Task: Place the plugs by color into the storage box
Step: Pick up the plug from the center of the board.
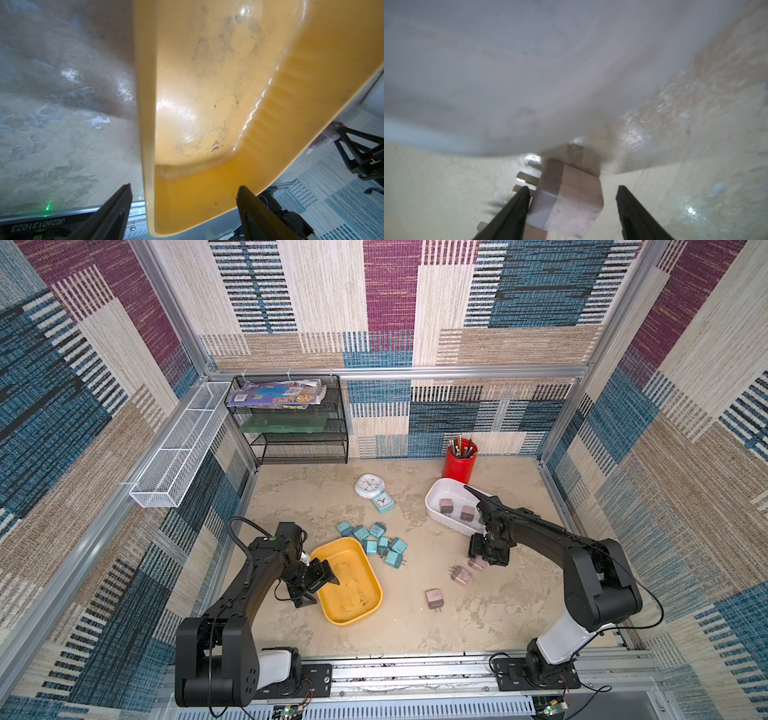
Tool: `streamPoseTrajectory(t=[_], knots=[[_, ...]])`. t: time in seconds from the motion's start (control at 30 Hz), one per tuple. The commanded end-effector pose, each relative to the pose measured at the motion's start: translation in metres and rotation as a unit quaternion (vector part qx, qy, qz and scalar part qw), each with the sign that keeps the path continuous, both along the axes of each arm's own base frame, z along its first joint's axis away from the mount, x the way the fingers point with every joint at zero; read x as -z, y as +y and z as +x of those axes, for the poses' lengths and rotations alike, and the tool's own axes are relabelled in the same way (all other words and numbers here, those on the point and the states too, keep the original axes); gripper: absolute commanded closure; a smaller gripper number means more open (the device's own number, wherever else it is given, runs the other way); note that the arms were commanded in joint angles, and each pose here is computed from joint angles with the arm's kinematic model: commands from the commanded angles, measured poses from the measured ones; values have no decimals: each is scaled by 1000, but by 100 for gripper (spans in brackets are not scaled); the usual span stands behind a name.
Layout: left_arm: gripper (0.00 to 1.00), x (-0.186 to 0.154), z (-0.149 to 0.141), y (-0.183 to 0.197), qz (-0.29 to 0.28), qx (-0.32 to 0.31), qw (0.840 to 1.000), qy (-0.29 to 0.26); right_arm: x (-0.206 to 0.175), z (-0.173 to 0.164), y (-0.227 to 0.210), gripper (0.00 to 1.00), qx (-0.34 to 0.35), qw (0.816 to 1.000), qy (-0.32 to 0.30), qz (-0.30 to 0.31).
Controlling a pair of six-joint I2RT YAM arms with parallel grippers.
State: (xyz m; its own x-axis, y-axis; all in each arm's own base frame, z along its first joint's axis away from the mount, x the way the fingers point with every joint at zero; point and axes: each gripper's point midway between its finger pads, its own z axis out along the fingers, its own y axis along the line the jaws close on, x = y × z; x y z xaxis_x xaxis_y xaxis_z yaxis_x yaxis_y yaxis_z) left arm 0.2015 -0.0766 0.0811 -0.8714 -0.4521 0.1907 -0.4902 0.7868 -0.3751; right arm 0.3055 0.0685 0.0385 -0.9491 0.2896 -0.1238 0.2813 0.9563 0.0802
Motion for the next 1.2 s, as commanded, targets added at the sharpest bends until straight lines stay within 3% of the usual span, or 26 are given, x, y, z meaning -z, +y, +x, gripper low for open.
streamPoseTrajectory(t=[0.0, 0.13, 0.4, 0.8, 1.17], knots=[[18, -2, -2, -2, -6, 5, 1000, 4, -4, -1, -13, 31, 4, 1000, -9, -15], [18, -3, -2, -2, -7, 3, 1000, 4, -15, -4, -10, 30, -3, 1000, -28, -3], [18, -4, 1, -2, -7, 4, 1000, 3, -21, -2, 31, 17, -99, 993, -56, 17], [18, -5, -2, -2, -8, 7, 1000, 2, -7, 6, 18, 17, -110, 992, -53, -30], [18, -5, -2, -3, -9, 10, 1000, 1, 3, -1, 10, 21, -116, 992, -45, -31]])
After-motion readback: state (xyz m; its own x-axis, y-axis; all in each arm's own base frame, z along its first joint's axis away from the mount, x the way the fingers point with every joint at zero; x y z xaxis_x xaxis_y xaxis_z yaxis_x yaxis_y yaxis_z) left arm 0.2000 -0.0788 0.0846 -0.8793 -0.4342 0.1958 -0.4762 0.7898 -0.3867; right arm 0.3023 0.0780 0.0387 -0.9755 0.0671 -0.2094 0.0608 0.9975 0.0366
